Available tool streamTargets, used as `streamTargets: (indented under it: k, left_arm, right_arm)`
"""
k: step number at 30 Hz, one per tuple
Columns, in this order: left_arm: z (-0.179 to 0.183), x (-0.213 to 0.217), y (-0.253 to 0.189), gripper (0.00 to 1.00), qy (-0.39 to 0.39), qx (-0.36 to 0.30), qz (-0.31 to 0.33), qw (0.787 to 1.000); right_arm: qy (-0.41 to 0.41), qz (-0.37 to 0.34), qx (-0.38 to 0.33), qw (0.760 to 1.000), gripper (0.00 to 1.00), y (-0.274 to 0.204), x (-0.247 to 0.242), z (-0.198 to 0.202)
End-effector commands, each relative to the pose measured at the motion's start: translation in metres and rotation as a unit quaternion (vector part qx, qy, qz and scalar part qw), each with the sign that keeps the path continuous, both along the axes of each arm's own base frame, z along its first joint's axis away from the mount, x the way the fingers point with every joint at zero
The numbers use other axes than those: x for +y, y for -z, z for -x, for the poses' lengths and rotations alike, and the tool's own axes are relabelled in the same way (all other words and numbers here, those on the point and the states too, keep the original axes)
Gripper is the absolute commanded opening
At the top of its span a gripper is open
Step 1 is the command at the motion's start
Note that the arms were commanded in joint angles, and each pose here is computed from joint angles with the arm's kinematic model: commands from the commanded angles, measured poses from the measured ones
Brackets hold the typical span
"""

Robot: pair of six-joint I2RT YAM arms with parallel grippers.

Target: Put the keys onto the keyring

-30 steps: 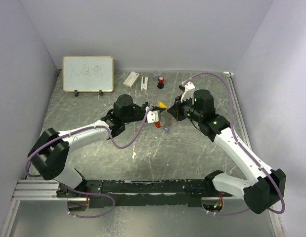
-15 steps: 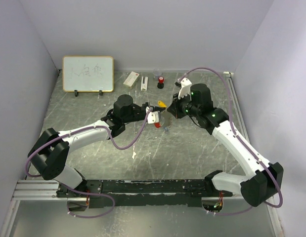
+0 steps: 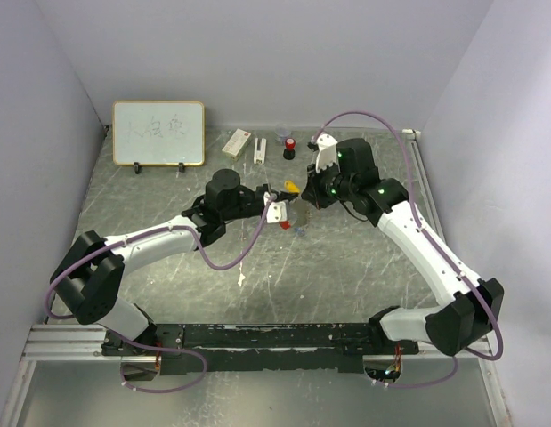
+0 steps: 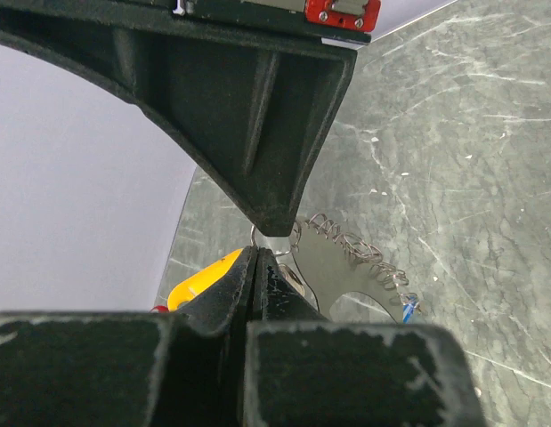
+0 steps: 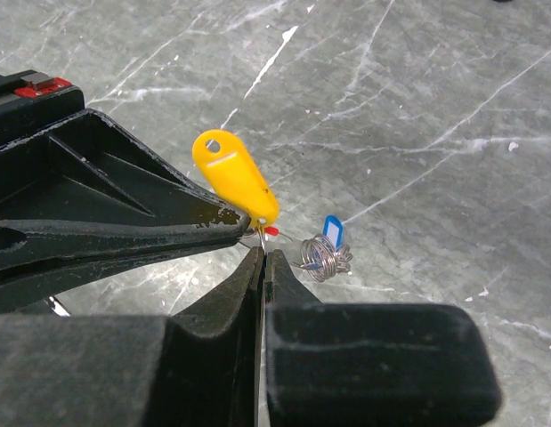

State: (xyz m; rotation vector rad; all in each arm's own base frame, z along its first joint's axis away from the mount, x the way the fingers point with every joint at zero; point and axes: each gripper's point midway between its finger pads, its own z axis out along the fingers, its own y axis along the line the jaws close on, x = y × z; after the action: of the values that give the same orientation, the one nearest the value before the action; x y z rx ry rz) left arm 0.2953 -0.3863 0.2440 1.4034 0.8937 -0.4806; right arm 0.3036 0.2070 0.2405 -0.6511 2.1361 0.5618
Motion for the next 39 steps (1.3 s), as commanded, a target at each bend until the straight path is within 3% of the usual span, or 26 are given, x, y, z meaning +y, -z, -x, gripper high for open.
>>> streamTargets:
  k: [1, 22, 23, 29, 35, 39]
  left_arm:
    - [0.002, -0.009, -0.027, 0.06, 0.017, -0.034, 0.014, 0.999]
    - [-0.004, -0.010, -0.036, 0.07, 0.014, -0.071, -0.012, 0.997]
    - [-0.005, -0.009, -0.036, 0.07, 0.013, -0.071, -0.012, 0.997]
    - [-0.006, -0.007, -0.041, 0.07, 0.003, -0.072, -0.006, 0.997]
    - [-0.008, -0.004, -0.047, 0.07, -0.011, -0.068, 0.005, 0.998]
    - [-0.009, -0.003, -0.053, 0.07, -0.022, -0.058, 0.018, 0.998]
  right_arm:
    - [-0.010, 0.014, 0.003, 1.000, 0.00, -0.006, -0.003, 0.001]
    - [-0.013, 0.034, 0.042, 0.998, 0.00, 0.006, -0.002, 0.001]
    - [-0.008, 0.035, 0.039, 0.999, 0.04, 0.005, -0.004, 0.000]
    - [0.024, 0.006, -0.037, 0.999, 0.28, -0.020, -0.010, -0.009]
    - [0.056, -0.049, -0.131, 0.989, 0.34, -0.052, -0.020, -0.005]
    - [0.060, -0.075, -0.171, 0.981, 0.34, -0.048, -0.024, 0.003]
